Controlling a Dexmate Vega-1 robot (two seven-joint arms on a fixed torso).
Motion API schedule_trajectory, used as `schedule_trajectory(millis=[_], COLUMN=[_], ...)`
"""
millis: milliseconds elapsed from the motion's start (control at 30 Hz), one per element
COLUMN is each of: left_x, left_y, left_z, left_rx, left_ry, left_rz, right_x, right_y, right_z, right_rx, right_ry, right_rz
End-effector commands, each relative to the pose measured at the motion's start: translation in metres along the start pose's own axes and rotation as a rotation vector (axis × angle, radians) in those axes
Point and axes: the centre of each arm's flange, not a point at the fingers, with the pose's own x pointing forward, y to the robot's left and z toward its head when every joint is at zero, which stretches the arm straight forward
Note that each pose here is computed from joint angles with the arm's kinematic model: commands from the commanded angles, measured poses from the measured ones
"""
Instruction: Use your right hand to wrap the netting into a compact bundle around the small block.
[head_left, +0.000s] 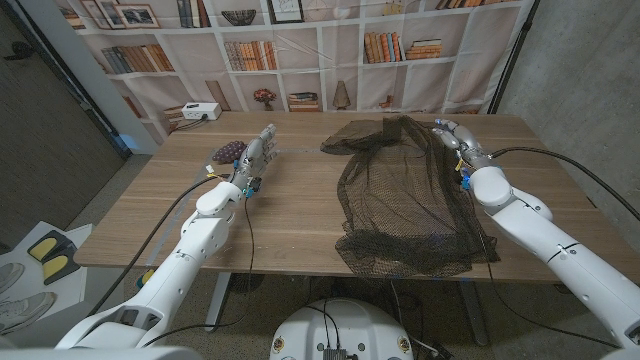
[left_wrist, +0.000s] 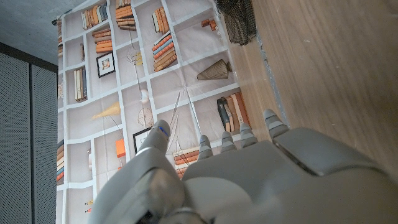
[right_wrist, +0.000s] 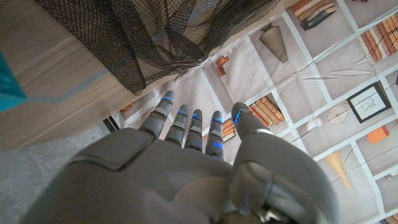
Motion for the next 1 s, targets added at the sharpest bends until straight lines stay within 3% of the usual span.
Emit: schedule_trajectory(millis=[33,367,1000], left_x=[0.000,0.000,0.000], left_y=[-0.001,-0.002,-0.003], left_z=[0.001,0.000,-0.001], left_rx=[0.003,-0.007,-0.014], left_ry=[0.004,0.006,0.006], left_rz=[0.000,-0.008,-0.013], right_x=[-0.007,-0.009,-0.017], right_y=[-0.017,-0.025,-0.035], right_z=[-0.006,-0.005,-0.017], right_rx=[-0.196,-0.347,-0.452], right_ry=[0.099,0.192,0.368], right_rz=[-0.034,-0.021,-0.012])
